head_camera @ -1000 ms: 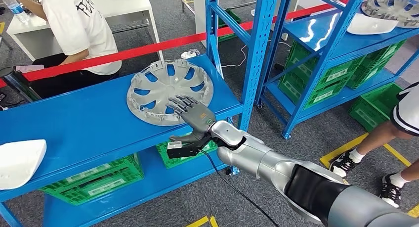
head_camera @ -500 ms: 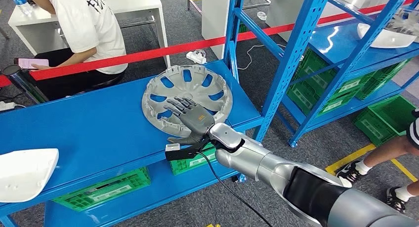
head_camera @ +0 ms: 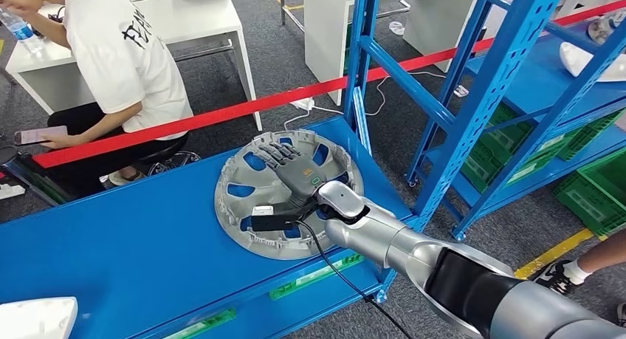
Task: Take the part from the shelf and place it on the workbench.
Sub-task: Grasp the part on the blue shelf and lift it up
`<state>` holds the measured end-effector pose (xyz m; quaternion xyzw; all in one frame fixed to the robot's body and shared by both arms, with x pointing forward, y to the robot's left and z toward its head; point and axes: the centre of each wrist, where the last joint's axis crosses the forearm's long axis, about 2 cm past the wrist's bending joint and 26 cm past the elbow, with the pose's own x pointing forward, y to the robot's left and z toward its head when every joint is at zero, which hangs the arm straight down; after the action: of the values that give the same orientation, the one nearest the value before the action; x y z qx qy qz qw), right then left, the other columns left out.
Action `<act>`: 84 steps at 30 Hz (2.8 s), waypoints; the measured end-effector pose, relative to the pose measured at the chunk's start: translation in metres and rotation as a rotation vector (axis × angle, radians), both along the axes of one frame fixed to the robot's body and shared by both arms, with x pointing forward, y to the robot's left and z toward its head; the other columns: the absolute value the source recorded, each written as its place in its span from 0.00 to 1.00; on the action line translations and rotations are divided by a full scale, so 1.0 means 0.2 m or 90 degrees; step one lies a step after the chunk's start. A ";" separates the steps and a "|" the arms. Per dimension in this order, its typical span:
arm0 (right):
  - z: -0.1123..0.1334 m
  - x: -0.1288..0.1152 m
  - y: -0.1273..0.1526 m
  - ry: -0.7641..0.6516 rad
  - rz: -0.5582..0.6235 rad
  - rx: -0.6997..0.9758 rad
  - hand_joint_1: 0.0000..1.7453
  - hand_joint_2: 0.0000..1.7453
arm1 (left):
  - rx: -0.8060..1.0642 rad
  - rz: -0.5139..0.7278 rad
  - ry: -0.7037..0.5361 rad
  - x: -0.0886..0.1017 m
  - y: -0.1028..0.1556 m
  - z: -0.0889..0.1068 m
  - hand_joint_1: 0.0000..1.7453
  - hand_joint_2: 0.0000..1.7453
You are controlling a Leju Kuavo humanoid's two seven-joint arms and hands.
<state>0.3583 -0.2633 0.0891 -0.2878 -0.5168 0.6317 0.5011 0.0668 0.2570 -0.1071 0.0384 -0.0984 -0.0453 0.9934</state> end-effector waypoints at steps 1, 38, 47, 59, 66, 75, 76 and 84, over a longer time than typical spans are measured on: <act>0.00 0.00 0.00 0.006 -0.001 0.003 0.00 1.00 | 0.000 0.000 0.000 0.00 0.00 0.00 0.00 0.00; 0.03 0.02 0.01 -0.020 -0.016 0.073 0.00 0.00 | -0.003 0.005 -0.020 -0.02 0.01 0.00 0.00 0.00; 0.05 0.03 0.02 -0.027 -0.013 0.079 0.00 0.00 | -0.003 0.006 -0.017 -0.04 0.01 -0.01 0.00 0.00; 0.07 -0.05 0.09 -0.055 -0.022 0.105 0.00 0.00 | -0.001 -0.001 -0.007 -0.04 0.01 -0.01 0.00 0.00; 0.08 -0.19 0.16 -0.067 -0.027 0.141 0.00 0.00 | 0.000 -0.010 0.002 -0.04 0.01 -0.01 0.00 0.00; 0.10 -0.21 0.16 -0.061 0.001 0.163 0.00 0.00 | -0.002 -0.006 0.002 -0.04 0.02 -0.01 0.00 0.00; 0.10 -0.21 0.16 -0.060 0.003 0.164 0.00 0.00 | -0.002 -0.005 0.002 -0.04 0.03 -0.01 0.00 0.00; 0.13 -0.17 0.16 -0.064 0.020 0.180 0.00 0.00 | -0.002 0.010 0.000 -0.05 0.04 -0.01 0.00 0.00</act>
<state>0.3246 -0.2320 0.1151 -0.2375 -0.6291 0.5452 0.5005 0.0573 0.2645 -0.1090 0.0375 -0.0984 -0.0373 0.9937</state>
